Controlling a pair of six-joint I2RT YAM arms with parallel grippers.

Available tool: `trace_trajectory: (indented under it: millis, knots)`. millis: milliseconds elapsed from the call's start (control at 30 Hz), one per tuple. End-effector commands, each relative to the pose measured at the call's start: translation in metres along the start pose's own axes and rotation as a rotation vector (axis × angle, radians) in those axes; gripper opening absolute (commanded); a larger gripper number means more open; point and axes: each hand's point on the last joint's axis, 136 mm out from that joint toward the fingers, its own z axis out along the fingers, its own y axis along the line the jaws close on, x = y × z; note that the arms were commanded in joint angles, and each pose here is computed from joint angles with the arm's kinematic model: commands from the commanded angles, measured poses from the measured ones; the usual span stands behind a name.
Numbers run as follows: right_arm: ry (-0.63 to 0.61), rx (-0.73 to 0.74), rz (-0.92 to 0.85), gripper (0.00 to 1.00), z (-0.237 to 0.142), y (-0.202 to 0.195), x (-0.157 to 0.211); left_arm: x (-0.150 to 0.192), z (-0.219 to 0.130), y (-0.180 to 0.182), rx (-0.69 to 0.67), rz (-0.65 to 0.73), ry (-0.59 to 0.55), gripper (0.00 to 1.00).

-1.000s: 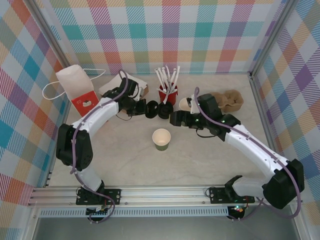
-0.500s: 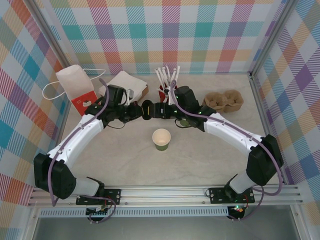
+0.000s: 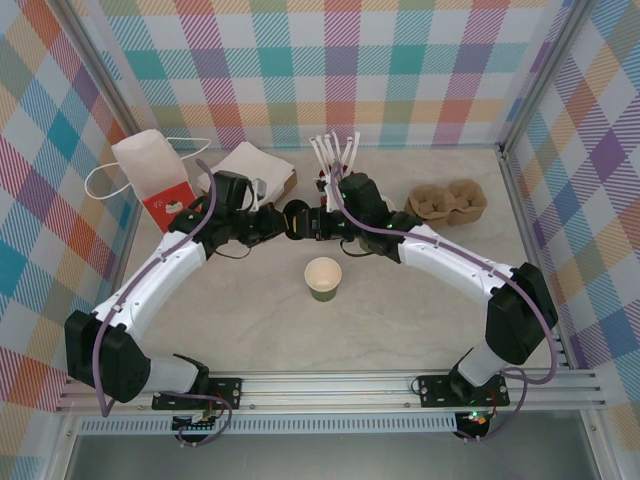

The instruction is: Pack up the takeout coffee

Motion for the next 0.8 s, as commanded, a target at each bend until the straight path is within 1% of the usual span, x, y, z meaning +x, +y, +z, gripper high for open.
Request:
trace_trajectory:
  millis: [0, 33, 67, 167, 300, 367, 467, 533, 600, 667, 767]
  knots:
    - [-0.005, 0.019, -0.033, 0.21, -0.003, 0.005, -0.006, 0.001, 0.000, -0.008, 0.022, 0.009, -0.003, 0.17]
    - [-0.003, 0.038, -0.043, 0.18, -0.004, 0.002, -0.005, 0.001, -0.001, -0.009, 0.018, 0.012, -0.006, 0.22]
    - [0.001, 0.058, -0.054, 0.17, -0.006, 0.000, -0.004, 0.000, -0.004, -0.009, 0.014, 0.016, -0.009, 0.26]
    - [0.004, 0.120, -0.097, 0.15, -0.012, -0.009, -0.003, 0.001, -0.016, -0.010, 0.000, 0.031, -0.019, 0.42]
    - [-0.003, 0.216, -0.185, 0.14, -0.023, -0.020, -0.003, 0.006, -0.039, -0.012, -0.021, 0.032, -0.032, 0.58]
    - [-0.016, 0.278, -0.260, 0.14, -0.029, -0.026, -0.004, 0.009, -0.053, -0.014, -0.020, -0.004, -0.048, 0.64]
    - [-0.061, 0.376, -0.421, 0.13, -0.034, -0.030, -0.005, 0.008, -0.071, -0.022, 0.014, -0.127, -0.092, 0.70]
    - [-0.112, 0.433, -0.541, 0.13, -0.037, -0.028, -0.006, 0.005, -0.079, -0.026, 0.052, -0.240, -0.131, 0.71]
    - [-0.169, 0.464, -0.646, 0.13, -0.037, -0.023, -0.006, 0.000, -0.086, -0.033, 0.113, -0.347, -0.172, 0.72]
    - [-0.198, 0.479, -0.720, 0.13, -0.033, -0.019, -0.003, -0.004, -0.086, -0.037, 0.171, -0.462, -0.195, 0.73]
    - [-0.206, 0.492, -0.801, 0.13, -0.027, -0.012, 0.002, -0.008, -0.090, -0.044, 0.240, -0.556, -0.215, 0.72]
